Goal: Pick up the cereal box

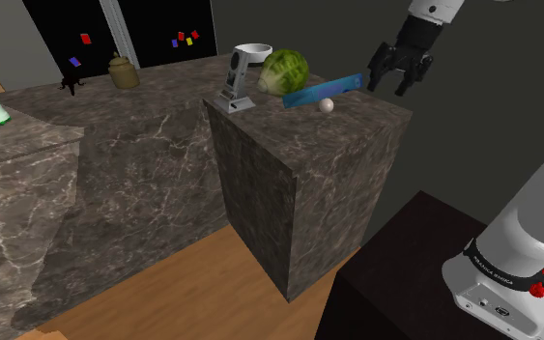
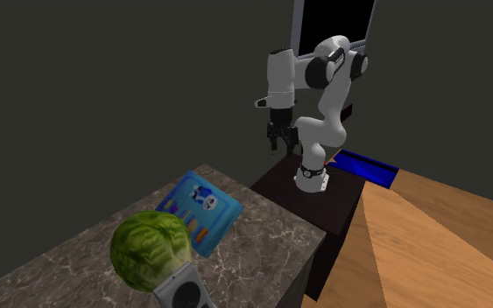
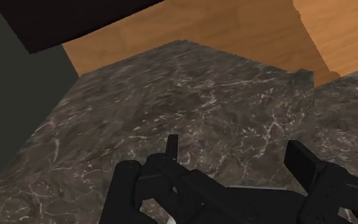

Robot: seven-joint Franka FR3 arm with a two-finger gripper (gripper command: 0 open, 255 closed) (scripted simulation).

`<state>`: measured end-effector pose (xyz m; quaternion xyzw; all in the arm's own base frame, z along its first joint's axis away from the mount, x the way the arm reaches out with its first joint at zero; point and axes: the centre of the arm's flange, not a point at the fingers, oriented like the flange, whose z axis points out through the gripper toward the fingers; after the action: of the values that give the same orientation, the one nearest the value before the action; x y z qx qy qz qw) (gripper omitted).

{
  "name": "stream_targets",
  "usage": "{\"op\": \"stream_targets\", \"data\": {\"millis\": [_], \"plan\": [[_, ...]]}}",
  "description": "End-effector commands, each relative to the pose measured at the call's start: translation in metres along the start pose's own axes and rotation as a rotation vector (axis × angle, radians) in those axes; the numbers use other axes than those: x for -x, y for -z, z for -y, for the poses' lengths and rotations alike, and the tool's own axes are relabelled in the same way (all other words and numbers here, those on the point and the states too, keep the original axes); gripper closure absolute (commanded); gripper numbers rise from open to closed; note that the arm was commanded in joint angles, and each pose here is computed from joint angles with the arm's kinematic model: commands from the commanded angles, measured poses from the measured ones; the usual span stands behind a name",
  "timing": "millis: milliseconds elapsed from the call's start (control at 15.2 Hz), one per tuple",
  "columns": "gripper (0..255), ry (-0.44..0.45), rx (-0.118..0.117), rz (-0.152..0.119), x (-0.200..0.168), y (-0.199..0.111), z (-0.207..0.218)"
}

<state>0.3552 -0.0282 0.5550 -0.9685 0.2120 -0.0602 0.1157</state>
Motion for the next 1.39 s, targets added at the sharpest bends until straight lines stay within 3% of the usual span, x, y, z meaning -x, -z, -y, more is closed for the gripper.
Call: {"op": "stream_targets", "data": {"millis": [0, 1188, 1320], "plan": [[0, -0.105, -0.067, -0.053, -0.018, -0.009, 0.001], [0, -0.996, -0.631, -0.474, -0.152, -0.091, -0.069], [0, -0.997, -0.632, -0.475, -0.152, -0.096, -0.071]]}}
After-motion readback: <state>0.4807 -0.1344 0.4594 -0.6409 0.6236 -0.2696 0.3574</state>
